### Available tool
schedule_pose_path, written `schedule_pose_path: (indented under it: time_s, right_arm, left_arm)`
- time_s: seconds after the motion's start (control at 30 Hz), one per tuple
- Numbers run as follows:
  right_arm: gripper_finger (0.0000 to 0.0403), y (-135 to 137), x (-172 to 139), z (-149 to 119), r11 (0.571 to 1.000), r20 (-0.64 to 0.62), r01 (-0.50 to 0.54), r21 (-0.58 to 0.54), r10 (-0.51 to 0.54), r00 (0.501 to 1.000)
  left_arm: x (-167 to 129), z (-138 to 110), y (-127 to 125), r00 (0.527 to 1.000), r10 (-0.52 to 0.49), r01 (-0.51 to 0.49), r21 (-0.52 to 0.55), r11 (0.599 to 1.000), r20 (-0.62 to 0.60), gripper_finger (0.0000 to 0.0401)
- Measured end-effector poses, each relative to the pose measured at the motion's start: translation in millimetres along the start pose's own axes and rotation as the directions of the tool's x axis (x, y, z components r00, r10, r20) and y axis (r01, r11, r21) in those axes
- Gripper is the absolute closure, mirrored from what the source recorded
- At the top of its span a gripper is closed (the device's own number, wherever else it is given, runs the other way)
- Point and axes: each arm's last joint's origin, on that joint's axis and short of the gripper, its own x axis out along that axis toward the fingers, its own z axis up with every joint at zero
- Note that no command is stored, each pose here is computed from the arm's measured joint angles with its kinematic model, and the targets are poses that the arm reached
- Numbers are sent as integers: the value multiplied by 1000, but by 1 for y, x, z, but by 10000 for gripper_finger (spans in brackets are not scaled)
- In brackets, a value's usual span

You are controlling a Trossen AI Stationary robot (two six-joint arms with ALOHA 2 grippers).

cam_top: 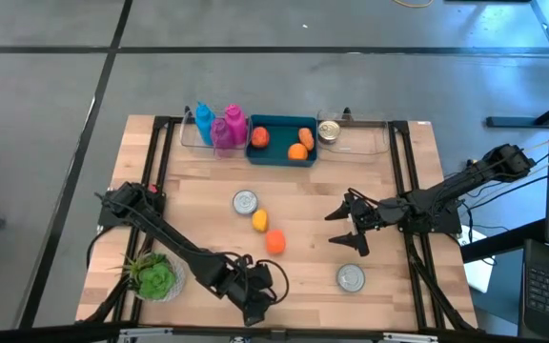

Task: Pick & Place Food Item
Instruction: Put the pomegranate into the blue bin

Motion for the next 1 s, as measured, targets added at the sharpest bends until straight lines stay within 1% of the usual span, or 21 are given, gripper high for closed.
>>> schedule_pose_path:
  time_s: [0.13,0.27,0.47,0.57,0.73,1.0]
  right_arm:
    - [41,0,0,0,1000,0,0,0,0,1000]
    - [41,0,0,0,1000,-1,1,-1,-1,1000]
    - [41,-1,0,-2,1000,-26,13,-3,-13,1000]
    - [41,-2,0,-4,1000,-39,20,13,-20,999]
    - [41,-2,0,-4,1000,-39,21,15,-20,999]
    - [41,-2,0,-3,999,-31,37,13,-36,999]
  left_arm:
    - [0,0,0,1000,3,-3,38,999,4,159]
    - [0,0,0,1000,6,-7,45,999,8,123]
    - [0,0,0,1000,9,-9,42,999,6,58]
    - [0,-1,-1,999,-23,24,27,999,-33,38]
    - [0,-2,-2,996,-58,58,-3,998,-66,35]
    - [0,-2,-1,998,-42,34,-143,989,-52,37]
